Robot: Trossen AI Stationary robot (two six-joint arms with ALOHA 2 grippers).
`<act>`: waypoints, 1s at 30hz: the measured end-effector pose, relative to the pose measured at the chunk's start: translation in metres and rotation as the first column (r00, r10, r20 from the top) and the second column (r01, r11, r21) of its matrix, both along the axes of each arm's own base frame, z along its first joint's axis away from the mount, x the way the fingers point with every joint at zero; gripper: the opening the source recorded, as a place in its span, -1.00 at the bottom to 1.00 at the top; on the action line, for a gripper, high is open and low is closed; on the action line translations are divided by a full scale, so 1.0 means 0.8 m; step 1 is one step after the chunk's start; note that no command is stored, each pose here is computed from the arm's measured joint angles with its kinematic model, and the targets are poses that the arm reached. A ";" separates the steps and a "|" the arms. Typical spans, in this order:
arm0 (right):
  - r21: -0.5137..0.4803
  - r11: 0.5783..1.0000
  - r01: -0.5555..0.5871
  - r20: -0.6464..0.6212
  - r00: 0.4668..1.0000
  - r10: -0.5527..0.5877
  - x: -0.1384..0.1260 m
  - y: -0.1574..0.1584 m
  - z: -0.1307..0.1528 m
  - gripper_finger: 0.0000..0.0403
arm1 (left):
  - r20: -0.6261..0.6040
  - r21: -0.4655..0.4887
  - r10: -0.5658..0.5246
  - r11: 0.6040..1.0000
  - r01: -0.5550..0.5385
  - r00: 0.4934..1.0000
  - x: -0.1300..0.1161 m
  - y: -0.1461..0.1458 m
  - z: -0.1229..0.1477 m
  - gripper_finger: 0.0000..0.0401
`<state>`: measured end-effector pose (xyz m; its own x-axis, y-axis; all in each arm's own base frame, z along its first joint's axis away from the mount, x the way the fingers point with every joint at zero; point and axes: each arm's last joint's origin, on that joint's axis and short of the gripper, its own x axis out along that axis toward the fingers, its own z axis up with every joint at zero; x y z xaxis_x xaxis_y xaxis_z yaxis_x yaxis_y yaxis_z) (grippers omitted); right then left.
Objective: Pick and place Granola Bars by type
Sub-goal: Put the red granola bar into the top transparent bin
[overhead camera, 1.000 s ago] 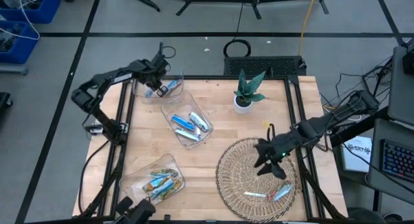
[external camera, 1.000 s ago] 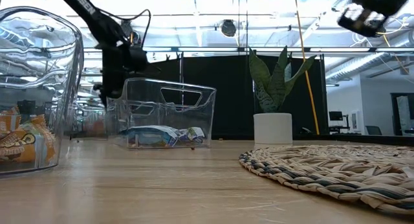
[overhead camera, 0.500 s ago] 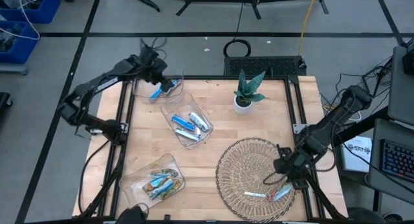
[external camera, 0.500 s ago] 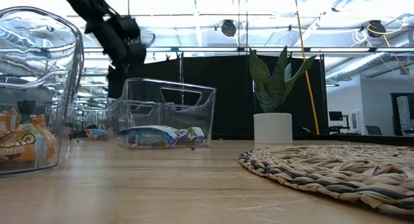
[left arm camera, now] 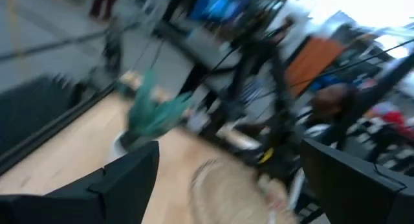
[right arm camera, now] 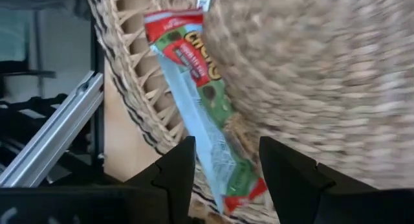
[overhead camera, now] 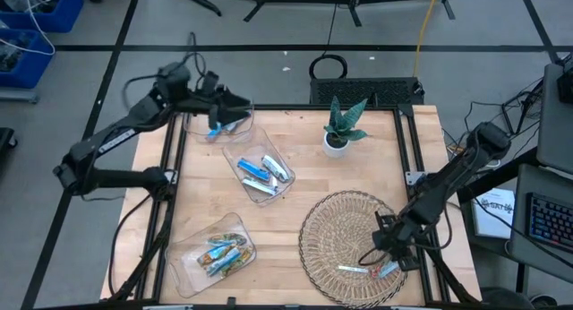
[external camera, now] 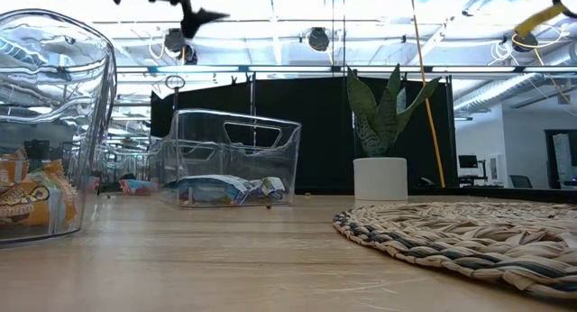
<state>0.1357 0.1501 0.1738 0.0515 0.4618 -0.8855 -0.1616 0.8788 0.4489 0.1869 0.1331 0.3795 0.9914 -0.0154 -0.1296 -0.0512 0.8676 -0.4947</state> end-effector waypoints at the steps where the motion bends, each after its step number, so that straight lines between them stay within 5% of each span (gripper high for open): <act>1: 0.018 1.000 0.002 -0.012 1.000 -0.002 -0.001 0.000 -0.005 -0.20 | 0.038 0.011 -0.015 1.000 0.014 0.999 0.000 -0.007 0.008 0.85; 10: 0.037 0.996 0.087 -0.095 0.992 -0.083 -0.012 -0.009 -0.039 -0.24 | 0.250 0.073 -0.129 0.991 0.114 0.960 -0.003 -0.068 0.050 0.85; 18: 0.020 0.994 0.103 -0.037 0.994 -0.102 -0.007 -0.011 -0.039 -0.94 | 0.260 0.057 -0.190 0.982 0.182 0.947 0.014 -0.119 0.050 0.75; 30: 0.032 0.992 0.119 -0.028 0.993 -0.118 -0.004 -0.014 -0.037 -1.00 | 0.226 0.076 -0.197 0.980 0.184 0.954 0.027 -0.138 0.043 0.57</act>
<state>0.1324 0.1391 0.1441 0.0850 0.4829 -0.8715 -0.0452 0.8757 0.4808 0.2089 0.0224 0.4137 0.9737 -0.2064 0.0967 0.2279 0.8754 -0.4263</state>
